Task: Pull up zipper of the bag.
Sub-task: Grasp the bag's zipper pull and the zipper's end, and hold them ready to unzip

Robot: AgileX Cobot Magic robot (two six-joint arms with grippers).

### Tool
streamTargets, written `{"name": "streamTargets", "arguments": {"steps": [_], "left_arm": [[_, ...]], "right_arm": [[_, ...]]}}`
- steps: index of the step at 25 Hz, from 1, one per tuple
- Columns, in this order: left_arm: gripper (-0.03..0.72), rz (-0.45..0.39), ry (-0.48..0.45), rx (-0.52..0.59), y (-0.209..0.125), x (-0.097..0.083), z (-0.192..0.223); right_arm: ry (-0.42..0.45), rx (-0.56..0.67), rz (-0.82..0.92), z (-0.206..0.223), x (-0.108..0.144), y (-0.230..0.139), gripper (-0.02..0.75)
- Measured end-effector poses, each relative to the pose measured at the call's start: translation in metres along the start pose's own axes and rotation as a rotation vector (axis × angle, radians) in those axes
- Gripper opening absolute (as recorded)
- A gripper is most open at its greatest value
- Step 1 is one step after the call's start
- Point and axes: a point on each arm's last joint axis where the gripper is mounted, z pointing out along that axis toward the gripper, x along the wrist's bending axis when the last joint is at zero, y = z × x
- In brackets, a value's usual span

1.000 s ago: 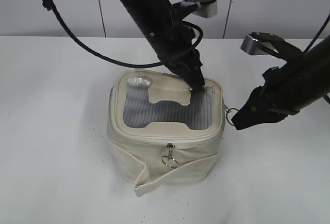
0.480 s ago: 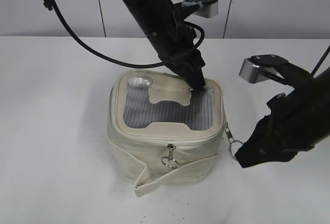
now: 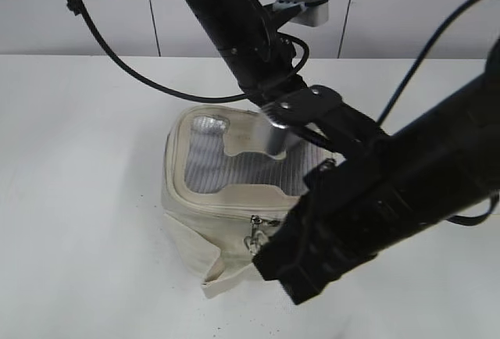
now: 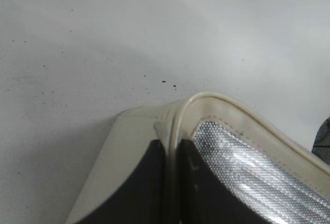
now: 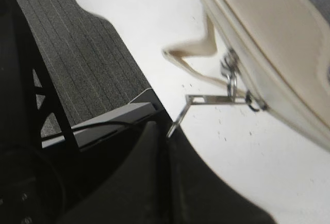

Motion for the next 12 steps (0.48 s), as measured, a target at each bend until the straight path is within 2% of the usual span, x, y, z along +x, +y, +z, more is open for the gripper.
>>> {"name": "streamTargets", "arguments": {"steps": [6, 12], "left_arm": [[0.044, -0.008, -0.002, 0.011, -0.001, 0.0, 0.0], [0.043, -0.008, -0.001, 0.012, -0.001, 0.0, 0.0]], "right_arm": [[0.039, -0.018, -0.075, 0.024, 0.023, 0.033, 0.006], [0.028, -0.003, -0.027, 0.028, 0.024, 0.039, 0.036]]}}
